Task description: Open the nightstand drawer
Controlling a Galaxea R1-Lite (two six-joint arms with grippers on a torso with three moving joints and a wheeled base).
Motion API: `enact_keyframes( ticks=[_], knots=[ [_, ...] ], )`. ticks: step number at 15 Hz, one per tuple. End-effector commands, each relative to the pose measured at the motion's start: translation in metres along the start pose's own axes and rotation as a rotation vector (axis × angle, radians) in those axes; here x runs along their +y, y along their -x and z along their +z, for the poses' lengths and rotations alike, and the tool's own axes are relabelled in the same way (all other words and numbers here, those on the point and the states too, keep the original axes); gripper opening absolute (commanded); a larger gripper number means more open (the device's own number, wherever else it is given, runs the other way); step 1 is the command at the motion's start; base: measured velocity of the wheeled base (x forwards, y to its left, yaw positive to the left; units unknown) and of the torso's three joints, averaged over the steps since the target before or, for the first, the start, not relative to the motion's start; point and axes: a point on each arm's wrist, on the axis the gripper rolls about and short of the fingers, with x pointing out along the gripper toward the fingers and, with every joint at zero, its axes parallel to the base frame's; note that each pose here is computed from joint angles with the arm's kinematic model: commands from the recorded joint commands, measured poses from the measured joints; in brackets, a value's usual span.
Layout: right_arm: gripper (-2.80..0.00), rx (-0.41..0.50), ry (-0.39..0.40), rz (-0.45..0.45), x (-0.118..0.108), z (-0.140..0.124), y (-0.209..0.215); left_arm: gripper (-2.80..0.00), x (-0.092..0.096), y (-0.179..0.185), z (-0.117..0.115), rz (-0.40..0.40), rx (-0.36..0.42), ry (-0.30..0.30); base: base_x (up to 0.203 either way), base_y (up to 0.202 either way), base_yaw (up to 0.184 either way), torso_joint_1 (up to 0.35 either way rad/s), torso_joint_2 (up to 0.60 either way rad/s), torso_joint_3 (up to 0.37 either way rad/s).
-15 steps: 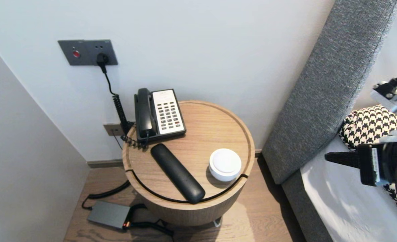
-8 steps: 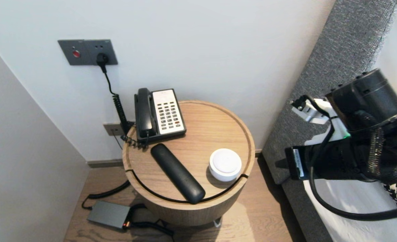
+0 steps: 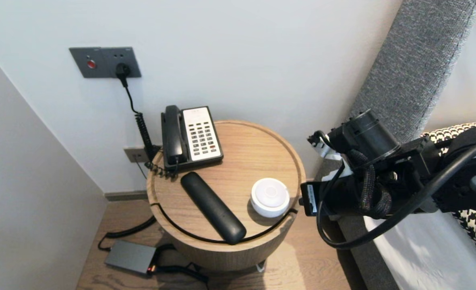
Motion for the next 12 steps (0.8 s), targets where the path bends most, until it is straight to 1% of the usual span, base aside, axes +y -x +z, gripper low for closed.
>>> enact_keyframes(
  ticks=[1, 4, 12],
  knots=[
    [-2.8, 0.021, 0.001, -0.009, 0.001, -0.002, -0.015, -2.8, 0.0, -0.001, -0.003, 0.0, 0.007, -0.001, 0.0, 0.0, 0.0, 0.0, 0.0, 0.0],
    [-2.8, 0.023, 0.013, 0.004, 0.006, -0.005, -0.019, -2.8, 0.0, -0.001, -0.003, 0.0, 0.007, -0.001, 0.0, 0.0, 0.0, 0.0, 0.0, 0.0],
    [-2.8, 0.052, 0.021, -0.004, 0.008, -0.01, -0.03, -2.8, 0.0, -0.001, -0.003, 0.0, 0.007, -0.001, 0.0, 0.0, 0.0, 0.0, 0.0, 0.0]
  ],
)
